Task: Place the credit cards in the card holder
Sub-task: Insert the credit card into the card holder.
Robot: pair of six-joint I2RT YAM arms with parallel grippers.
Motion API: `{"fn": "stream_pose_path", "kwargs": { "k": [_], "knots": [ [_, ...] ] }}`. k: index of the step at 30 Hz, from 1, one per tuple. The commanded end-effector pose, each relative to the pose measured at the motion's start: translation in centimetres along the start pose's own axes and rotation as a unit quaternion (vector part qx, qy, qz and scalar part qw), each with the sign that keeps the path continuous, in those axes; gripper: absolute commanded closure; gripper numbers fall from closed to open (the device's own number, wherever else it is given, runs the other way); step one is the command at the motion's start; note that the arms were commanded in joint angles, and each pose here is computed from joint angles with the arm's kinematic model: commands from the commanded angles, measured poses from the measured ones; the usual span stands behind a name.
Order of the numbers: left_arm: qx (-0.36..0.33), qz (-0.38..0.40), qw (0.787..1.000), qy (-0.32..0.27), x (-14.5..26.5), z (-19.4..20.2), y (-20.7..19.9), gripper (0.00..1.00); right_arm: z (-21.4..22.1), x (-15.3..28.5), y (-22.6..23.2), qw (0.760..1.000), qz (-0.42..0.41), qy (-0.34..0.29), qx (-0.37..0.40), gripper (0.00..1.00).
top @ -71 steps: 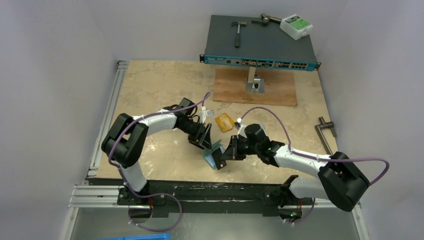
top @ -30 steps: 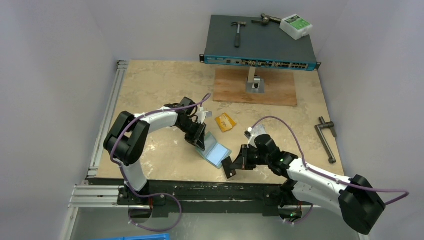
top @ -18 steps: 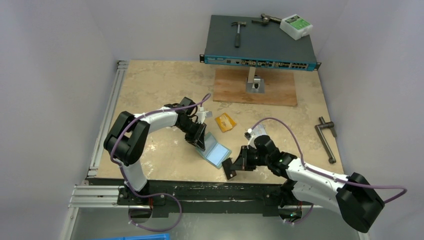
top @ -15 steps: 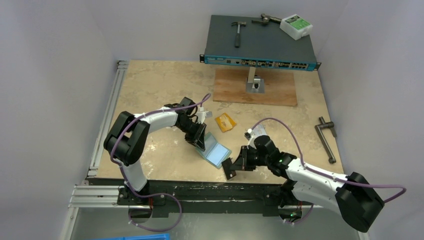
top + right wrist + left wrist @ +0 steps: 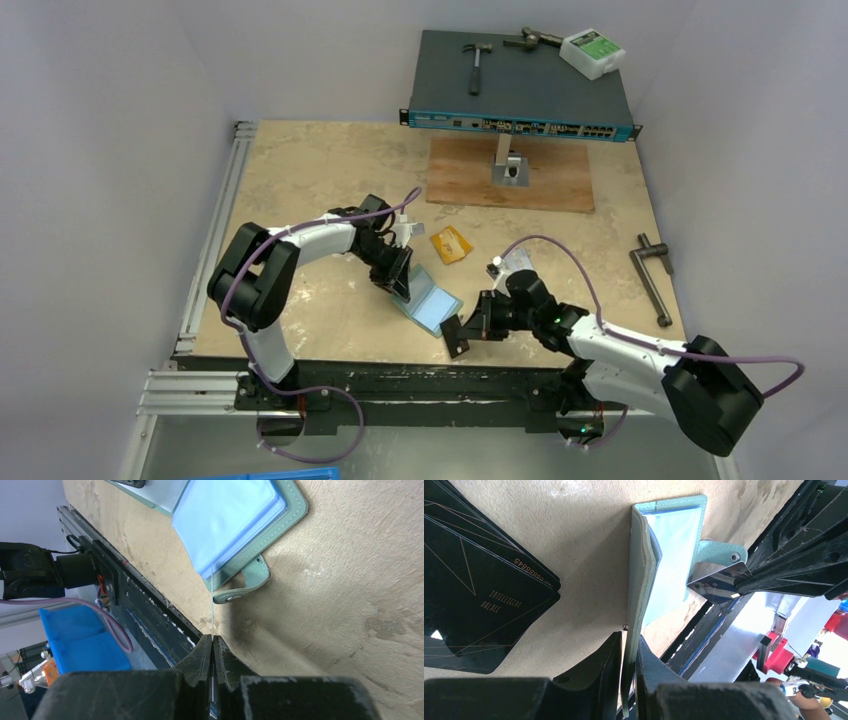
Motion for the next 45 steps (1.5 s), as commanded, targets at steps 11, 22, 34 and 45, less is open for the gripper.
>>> {"fn": "stream_pose_path", "kwargs": {
  "k": [11, 22, 34, 45],
  "knots": [
    [-0.017, 0.012, 1.000, -0.015, 0.6, -0.9, -0.5, 0.85, 0.0, -0.3, 0.0, 1.000, -0.019, -0.001, 0.000, 1.00],
    [-0.017, 0.012, 1.000, -0.014, 0.6, -0.9, -0.5, 0.81, -0.1, -0.7, -0.1, 1.000, -0.021, 0.000, -0.003, 1.00],
    [-0.016, 0.013, 1.000, -0.011, 0.5, -0.9, -0.5, 0.74, -0.7, -1.2, 0.2, 0.999, -0.028, -0.016, -0.006, 1.00],
    [-0.014, 0.022, 1.000, -0.005, 0.3, -0.8, -0.4, 0.68, -2.5, -2.2, 1.5, 0.998, -0.050, -0.035, 0.010, 1.00]
  ]
}}
Point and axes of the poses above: each gripper's point midway between its finger pads, its own x axis back along the fingers, its own y axis along the line the jaws close on, z = x × y, the point moved 10 cm from there along x, back along the fingers, and after that the axes turned 2 degrees about x, right-handed, at the moved point
